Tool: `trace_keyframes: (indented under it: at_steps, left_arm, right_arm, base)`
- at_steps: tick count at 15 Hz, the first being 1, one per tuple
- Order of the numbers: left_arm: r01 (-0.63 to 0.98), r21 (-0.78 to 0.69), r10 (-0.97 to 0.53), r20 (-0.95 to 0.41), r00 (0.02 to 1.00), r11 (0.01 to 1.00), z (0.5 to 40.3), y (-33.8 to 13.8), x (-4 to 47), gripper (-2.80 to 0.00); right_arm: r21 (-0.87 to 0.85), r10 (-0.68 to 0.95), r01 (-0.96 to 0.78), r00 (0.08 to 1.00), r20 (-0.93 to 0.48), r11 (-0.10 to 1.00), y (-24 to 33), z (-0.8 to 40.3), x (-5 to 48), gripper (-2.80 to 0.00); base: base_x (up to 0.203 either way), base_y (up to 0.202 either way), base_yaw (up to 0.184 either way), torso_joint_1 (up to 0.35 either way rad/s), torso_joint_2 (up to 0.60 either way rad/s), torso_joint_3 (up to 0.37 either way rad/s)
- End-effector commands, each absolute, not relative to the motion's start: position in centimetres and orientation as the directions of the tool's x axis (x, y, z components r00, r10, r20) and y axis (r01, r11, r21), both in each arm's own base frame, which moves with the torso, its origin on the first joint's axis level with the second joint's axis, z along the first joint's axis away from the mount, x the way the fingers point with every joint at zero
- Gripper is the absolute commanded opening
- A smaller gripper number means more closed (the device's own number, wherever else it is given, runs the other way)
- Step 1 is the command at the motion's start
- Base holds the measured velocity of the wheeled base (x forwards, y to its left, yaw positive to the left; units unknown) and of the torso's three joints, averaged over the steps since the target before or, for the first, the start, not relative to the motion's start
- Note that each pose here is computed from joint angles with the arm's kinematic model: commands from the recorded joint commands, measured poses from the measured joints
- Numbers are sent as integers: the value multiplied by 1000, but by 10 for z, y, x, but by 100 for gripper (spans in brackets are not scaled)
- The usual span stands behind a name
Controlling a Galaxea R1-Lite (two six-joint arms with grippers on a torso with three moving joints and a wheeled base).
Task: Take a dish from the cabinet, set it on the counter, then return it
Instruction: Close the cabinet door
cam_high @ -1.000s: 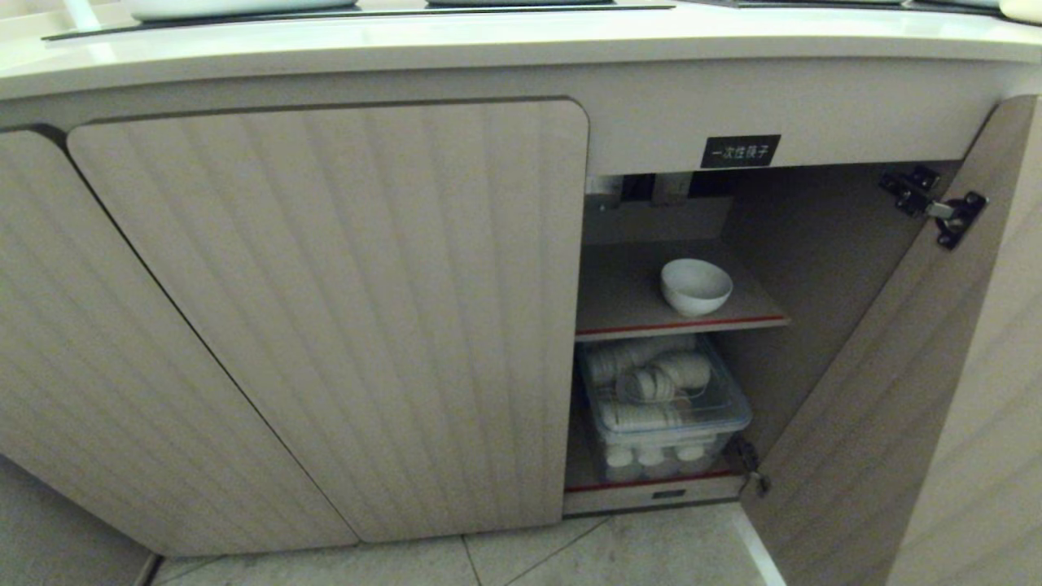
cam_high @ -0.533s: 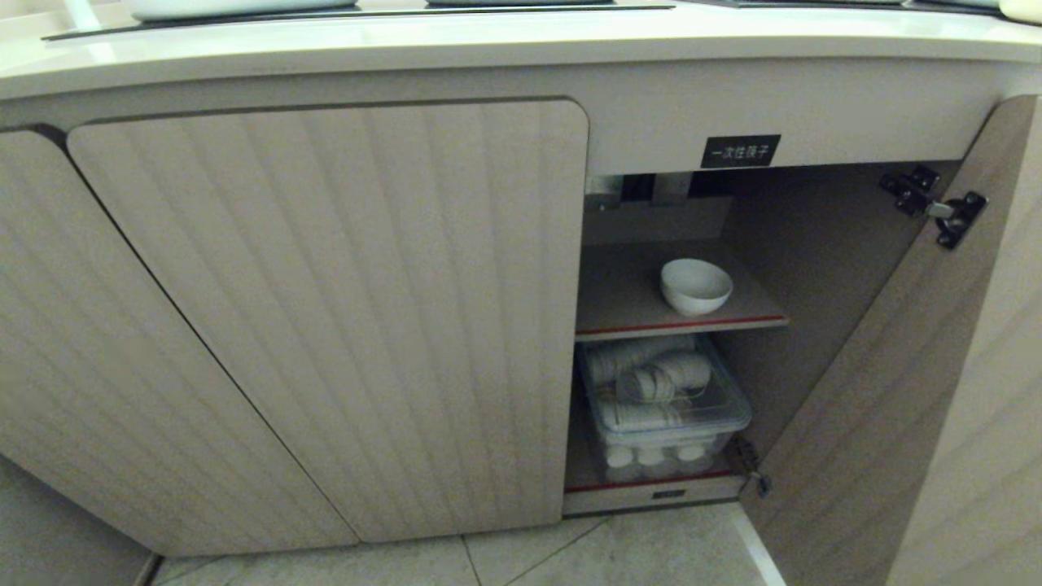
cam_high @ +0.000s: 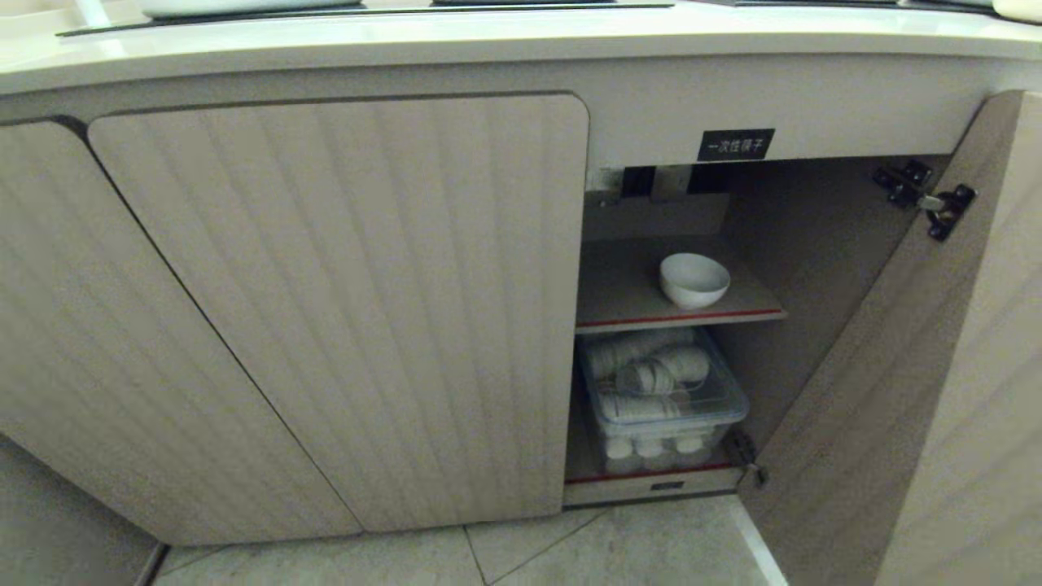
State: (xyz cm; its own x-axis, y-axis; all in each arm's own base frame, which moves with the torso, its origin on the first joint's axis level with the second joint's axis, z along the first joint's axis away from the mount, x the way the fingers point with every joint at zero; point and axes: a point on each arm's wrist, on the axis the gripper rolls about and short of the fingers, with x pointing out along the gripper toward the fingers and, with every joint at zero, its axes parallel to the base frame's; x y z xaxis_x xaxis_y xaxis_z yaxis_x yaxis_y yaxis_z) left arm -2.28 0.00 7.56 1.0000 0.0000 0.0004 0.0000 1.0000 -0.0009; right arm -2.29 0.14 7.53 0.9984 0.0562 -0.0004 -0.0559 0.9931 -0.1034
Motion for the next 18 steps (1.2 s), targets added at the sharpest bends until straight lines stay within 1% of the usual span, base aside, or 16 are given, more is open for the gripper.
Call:
trace_keyframes:
  at_steps: [1,14,15,18]
  left_arm:
    - [0,-2,0,0,1000,1000,75,0,-23,-280]
    - [0,0,0,0,1000,1000,75,0,-23,-280]
    - [0,0,0,1,1000,1000,76,0,-23,-280]
    - [0,0,0,0,1000,1000,76,0,-23,-280]
  right_arm:
    - [-104,57,-57,998,-3,993,1,75,-23,-280]
    - [-104,57,-57,998,-2,993,1,75,-23,-280]
    - [-104,57,-57,998,-2,993,1,75,-23,-280]
    - [-104,57,-57,998,-2,993,1,75,-23,-280]
  base:
    - [-190,0,3,0,6,2]
    - [-185,0,3,3,1,3]
    - [-136,0,1,-7,-1,4]
    - [0,0,0,0,0,0]
